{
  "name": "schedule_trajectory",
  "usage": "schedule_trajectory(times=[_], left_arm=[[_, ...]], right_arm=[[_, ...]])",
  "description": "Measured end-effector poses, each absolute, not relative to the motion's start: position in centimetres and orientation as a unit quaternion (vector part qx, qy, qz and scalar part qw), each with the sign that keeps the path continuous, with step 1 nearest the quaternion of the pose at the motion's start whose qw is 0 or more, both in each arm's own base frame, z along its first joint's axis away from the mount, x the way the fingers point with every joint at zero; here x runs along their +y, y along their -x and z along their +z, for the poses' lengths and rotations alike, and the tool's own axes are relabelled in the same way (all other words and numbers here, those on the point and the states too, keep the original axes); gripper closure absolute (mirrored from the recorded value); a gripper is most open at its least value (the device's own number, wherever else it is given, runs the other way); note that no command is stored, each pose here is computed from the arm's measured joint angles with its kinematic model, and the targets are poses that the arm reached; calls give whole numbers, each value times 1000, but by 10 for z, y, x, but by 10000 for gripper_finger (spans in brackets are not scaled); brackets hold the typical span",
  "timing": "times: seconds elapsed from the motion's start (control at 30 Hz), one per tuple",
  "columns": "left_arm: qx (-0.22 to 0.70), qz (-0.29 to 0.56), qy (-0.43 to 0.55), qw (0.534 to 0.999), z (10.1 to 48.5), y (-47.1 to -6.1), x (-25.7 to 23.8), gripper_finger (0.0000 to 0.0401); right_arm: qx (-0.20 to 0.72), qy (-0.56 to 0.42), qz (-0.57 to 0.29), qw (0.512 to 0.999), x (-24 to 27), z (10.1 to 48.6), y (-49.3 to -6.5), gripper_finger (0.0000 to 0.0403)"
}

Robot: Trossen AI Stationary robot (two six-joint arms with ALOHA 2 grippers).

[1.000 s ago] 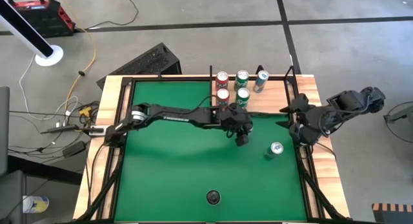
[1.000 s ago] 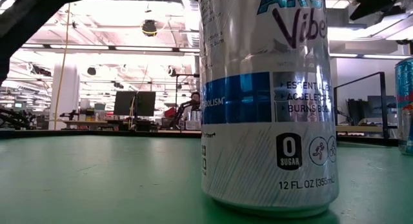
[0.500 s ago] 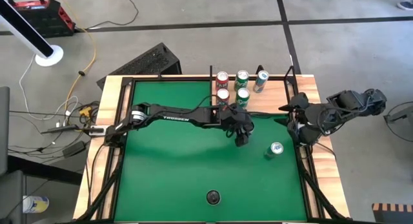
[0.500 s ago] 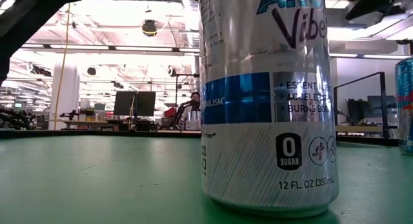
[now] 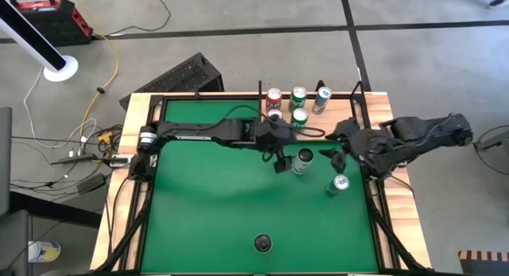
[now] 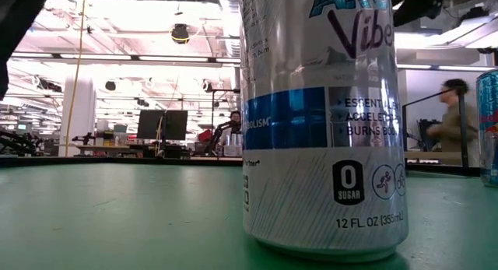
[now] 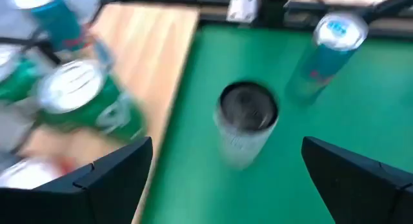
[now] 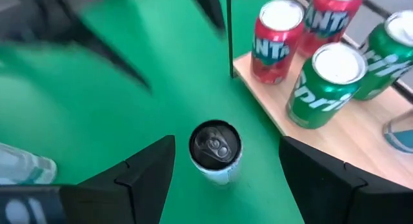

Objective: Place canned beverage on shelf
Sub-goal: Put the top white soda can on the shelf

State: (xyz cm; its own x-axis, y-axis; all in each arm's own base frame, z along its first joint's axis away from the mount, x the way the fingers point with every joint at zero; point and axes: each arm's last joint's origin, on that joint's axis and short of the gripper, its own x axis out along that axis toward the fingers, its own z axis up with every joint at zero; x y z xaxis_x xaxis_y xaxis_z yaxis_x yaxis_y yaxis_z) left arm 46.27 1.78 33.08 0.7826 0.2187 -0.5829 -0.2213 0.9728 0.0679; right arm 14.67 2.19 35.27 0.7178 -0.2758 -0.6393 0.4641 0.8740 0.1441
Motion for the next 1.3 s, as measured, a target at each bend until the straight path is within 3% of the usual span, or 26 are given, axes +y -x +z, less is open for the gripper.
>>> schedule_trajectory(times=[0.23, 0.7, 1.03, 1.3], left_arm=[[356, 149, -22, 922, 337, -409, 18, 17], [217, 252, 49, 942, 325, -283, 14, 17], [215, 217, 20, 952, 319, -243, 10, 17], [202, 218, 15, 955, 322, -238, 11, 17]], right_arm=[[380, -146, -187, 894, 11, 341, -176, 101], [437, -85, -163, 880, -5, 344, -223, 101], [474, -173, -200, 840, -2, 325, -239, 94], [507, -198, -217, 810, -5, 312, -246, 28]])
